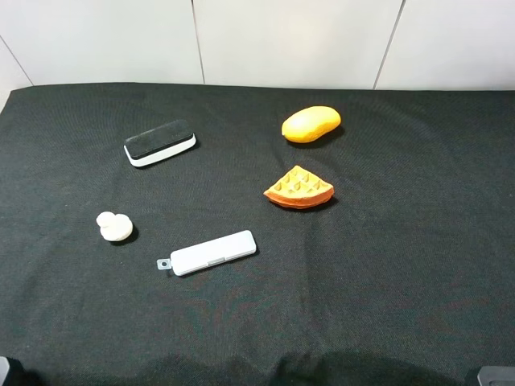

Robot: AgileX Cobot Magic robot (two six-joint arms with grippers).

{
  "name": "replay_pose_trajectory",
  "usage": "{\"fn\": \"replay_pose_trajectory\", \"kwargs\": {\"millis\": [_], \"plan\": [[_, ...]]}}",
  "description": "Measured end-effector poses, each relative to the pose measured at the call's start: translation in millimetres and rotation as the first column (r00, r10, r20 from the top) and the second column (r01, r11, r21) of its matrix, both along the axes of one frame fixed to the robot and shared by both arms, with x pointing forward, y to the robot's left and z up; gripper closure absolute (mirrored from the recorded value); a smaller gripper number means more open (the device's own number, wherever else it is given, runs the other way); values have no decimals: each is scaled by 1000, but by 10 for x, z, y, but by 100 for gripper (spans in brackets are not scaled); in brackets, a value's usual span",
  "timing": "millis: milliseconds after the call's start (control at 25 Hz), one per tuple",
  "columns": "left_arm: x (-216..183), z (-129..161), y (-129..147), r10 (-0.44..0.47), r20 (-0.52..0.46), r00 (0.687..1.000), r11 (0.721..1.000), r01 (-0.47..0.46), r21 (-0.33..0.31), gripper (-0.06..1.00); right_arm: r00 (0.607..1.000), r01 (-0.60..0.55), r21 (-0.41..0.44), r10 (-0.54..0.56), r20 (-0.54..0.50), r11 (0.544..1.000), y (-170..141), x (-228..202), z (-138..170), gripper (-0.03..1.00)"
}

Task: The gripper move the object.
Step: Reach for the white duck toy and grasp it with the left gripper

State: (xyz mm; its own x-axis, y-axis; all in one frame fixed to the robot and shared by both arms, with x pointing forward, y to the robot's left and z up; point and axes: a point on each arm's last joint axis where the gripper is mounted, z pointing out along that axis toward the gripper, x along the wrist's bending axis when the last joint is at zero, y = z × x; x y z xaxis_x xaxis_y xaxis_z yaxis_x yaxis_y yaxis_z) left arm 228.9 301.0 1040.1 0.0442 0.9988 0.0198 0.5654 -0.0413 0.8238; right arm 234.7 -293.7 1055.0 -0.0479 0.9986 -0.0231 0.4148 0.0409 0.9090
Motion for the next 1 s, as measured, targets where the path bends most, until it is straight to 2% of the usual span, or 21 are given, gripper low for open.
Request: {"fn": "replay_pose_trajectory", "kwargs": {"millis": [1000], "plan": [[0, 0, 0, 0, 0, 1000, 1000, 0, 0, 18, 1000, 0, 0, 0, 0, 1000, 0, 0, 0, 27]]}}
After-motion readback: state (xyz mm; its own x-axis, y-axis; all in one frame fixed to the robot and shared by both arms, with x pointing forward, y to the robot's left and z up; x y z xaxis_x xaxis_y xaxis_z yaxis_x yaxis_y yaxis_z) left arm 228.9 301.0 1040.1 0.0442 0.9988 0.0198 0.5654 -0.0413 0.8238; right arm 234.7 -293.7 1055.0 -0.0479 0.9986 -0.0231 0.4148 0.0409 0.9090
